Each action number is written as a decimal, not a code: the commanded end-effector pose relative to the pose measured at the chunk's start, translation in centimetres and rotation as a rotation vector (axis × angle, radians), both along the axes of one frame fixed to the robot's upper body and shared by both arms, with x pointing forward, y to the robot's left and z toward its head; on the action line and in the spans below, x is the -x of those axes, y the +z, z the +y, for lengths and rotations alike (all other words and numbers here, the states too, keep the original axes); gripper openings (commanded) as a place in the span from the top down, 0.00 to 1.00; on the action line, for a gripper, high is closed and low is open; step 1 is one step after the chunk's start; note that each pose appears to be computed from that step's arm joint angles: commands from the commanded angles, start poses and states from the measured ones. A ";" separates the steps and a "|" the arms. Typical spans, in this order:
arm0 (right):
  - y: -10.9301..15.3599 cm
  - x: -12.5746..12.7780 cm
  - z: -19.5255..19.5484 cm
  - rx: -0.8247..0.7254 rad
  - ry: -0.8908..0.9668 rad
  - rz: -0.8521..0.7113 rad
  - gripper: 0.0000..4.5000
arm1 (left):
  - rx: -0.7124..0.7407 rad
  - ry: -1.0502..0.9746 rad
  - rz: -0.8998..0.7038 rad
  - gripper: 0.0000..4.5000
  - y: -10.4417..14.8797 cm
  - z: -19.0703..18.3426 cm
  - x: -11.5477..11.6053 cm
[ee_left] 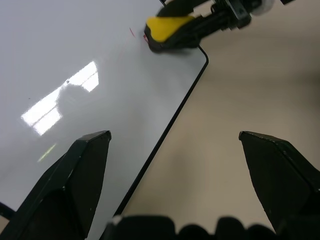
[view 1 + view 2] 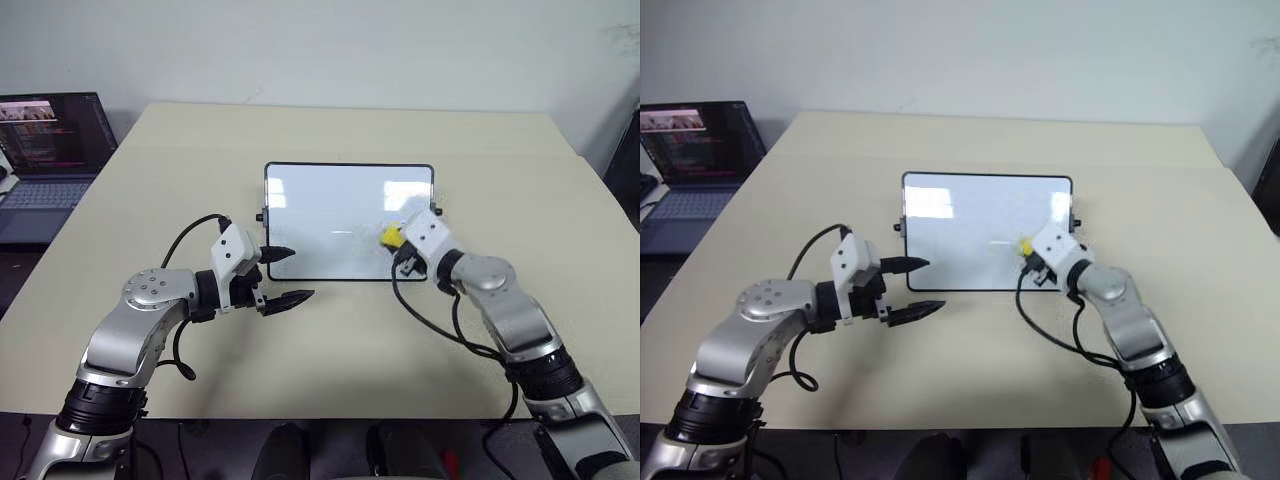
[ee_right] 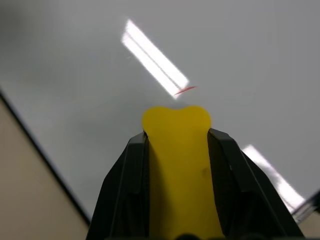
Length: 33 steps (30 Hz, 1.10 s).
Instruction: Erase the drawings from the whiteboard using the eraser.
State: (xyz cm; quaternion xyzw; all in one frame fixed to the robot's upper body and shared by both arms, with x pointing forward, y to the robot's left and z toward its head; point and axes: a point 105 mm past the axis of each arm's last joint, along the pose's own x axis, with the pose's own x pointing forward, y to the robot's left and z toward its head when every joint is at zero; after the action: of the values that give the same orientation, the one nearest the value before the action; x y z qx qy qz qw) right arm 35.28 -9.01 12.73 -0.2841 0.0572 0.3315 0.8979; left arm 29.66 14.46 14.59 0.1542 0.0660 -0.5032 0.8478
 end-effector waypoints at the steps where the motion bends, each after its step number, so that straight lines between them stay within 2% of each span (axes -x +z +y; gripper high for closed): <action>1: 0.7 -0.9 -1.1 0.011 -0.077 -0.060 0.72 | 0.004 -0.022 -0.049 0.00 1.0 -0.4 0.2; 4: 2.5 -2.4 -2.7 -0.007 -0.182 -0.144 0.72 | 0.004 -0.021 -0.047 0.00 0.9 -0.4 0.3; 8: 2.7 -2.7 -2.9 -0.006 -0.192 -0.158 0.72 | 0.004 -0.020 -0.045 0.00 0.9 -0.3 0.3; 11: 2.1 -2.3 -2.3 0.004 -0.160 -0.131 0.72 | 0.004 -0.020 -0.045 0.00 0.9 -0.4 0.3; 15: -0.5 -0.2 -0.3 0.063 -0.010 -0.015 0.72 | 0.005 -0.019 -0.045 0.00 0.9 -0.4 0.3; 17: -1.0 0.5 0.3 0.083 0.033 0.004 0.72 | 0.004 -0.018 -0.044 0.00 0.9 -0.3 0.4; 27: 2.7 -2.0 -0.7 0.026 -0.110 -0.183 0.72 | 0.004 -0.020 -0.043 0.00 0.9 -0.4 0.3; 31: 2.4 -2.1 -0.5 0.041 -0.102 -0.181 0.72 | 0.006 -0.022 -0.043 0.00 0.8 -0.5 0.3; 33: 1.2 -1.8 -0.7 0.090 -0.079 -0.138 0.72 | 0.007 -0.020 -0.042 0.00 0.8 -0.5 0.4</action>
State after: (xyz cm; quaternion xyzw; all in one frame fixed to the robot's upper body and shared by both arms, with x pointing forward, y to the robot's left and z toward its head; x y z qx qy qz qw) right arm 37.00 -8.95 14.82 -0.3267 -0.0003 0.2751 0.9042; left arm 29.57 14.45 14.50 0.1534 0.0668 -0.5032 0.8478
